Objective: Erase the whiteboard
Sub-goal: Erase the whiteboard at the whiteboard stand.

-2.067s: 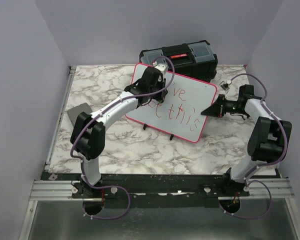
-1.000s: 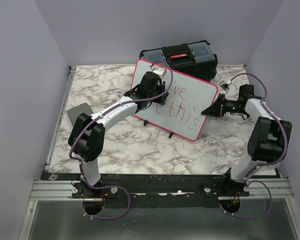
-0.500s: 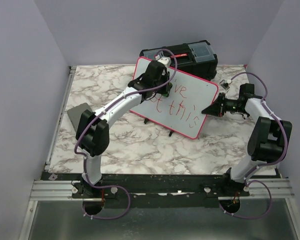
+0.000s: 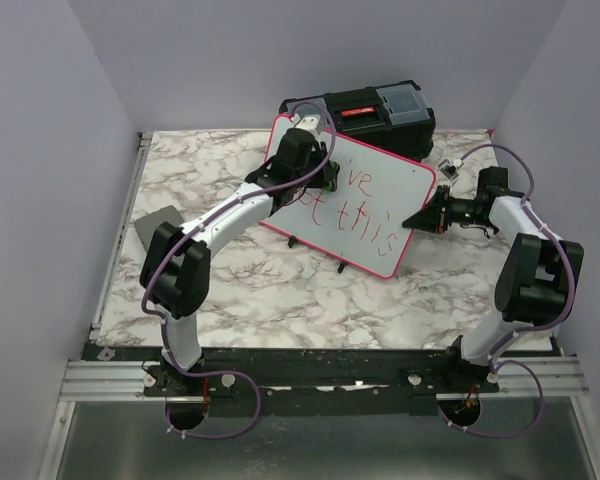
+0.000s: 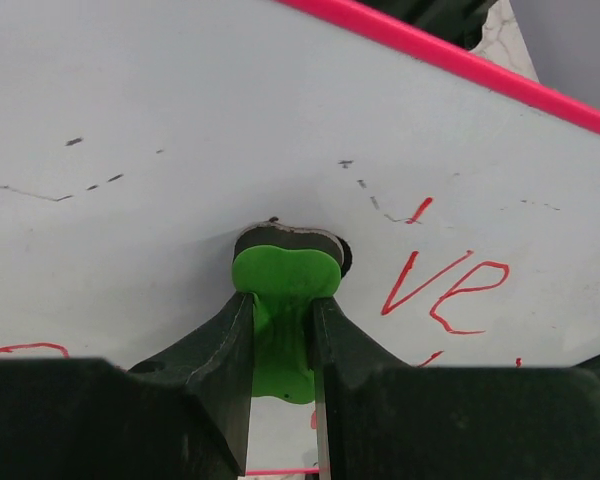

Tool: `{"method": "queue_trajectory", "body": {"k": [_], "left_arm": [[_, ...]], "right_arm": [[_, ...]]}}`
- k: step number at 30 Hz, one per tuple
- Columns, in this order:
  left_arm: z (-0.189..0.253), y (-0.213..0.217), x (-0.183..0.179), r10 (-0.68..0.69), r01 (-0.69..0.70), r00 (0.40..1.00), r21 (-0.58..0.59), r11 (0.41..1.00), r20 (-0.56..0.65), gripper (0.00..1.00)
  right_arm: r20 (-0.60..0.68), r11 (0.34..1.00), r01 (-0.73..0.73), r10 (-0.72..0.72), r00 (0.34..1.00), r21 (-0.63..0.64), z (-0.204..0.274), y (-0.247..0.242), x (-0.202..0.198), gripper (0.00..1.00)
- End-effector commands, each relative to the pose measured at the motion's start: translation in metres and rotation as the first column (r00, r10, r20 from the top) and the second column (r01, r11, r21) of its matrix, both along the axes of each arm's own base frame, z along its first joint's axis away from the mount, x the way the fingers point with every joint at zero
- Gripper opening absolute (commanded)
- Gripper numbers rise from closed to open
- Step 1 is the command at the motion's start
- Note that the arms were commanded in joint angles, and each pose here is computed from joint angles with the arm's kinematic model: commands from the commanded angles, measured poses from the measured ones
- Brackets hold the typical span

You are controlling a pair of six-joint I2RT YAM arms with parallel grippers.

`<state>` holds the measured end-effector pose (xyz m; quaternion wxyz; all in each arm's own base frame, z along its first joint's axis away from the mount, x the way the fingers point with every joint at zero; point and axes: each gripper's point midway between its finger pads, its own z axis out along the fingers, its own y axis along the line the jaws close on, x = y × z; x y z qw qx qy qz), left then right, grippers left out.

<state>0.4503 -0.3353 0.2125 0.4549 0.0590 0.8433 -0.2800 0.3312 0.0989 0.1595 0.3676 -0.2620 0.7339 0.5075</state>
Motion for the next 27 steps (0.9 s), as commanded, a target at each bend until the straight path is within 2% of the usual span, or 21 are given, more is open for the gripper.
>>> {"method": "queue_trajectory", "body": {"k": [1, 5, 9, 18, 24, 27], "left_arm": [[-0.042, 0.041, 0.013, 0.125, -0.123, 0.991, 0.029, 0.992, -0.042, 0.0], [-0.057, 0.054, 0.007, 0.142, -0.138, 0.989, 0.083, 0.987, -0.046, 0.0], [-0.06, 0.053, -0.002, 0.107, -0.104, 0.994, 0.083, 0.991, -0.037, 0.0], [-0.042, -0.006, -0.028, -0.068, 0.068, 0.998, 0.04, 0.997, 0.004, 0.0], [-0.033, -0.026, -0.041, -0.104, 0.103, 0.994, 0.051, 0.993, 0.024, 0.0], [-0.035, -0.024, -0.041, -0.089, 0.087, 0.996, 0.067, 0.994, 0.028, 0.0]], "right_arm": [[0.047, 0.999, -0.029, 0.027, 0.999, 0.038, 0.016, 0.005, -0.001, 0.01], [0.049, 0.999, -0.03, 0.029, 0.998, 0.038, 0.016, 0.005, -0.001, 0.01], [0.049, 0.999, -0.031, 0.029, 0.998, 0.039, 0.017, 0.005, -0.001, 0.01], [0.051, 0.999, -0.032, 0.03, 0.998, 0.04, 0.018, 0.005, -0.002, 0.01], [0.054, 0.999, -0.035, 0.032, 0.998, 0.04, 0.018, 0.005, -0.002, 0.01], [0.054, 0.999, -0.035, 0.033, 0.998, 0.041, 0.019, 0.005, -0.002, 0.01]]}}
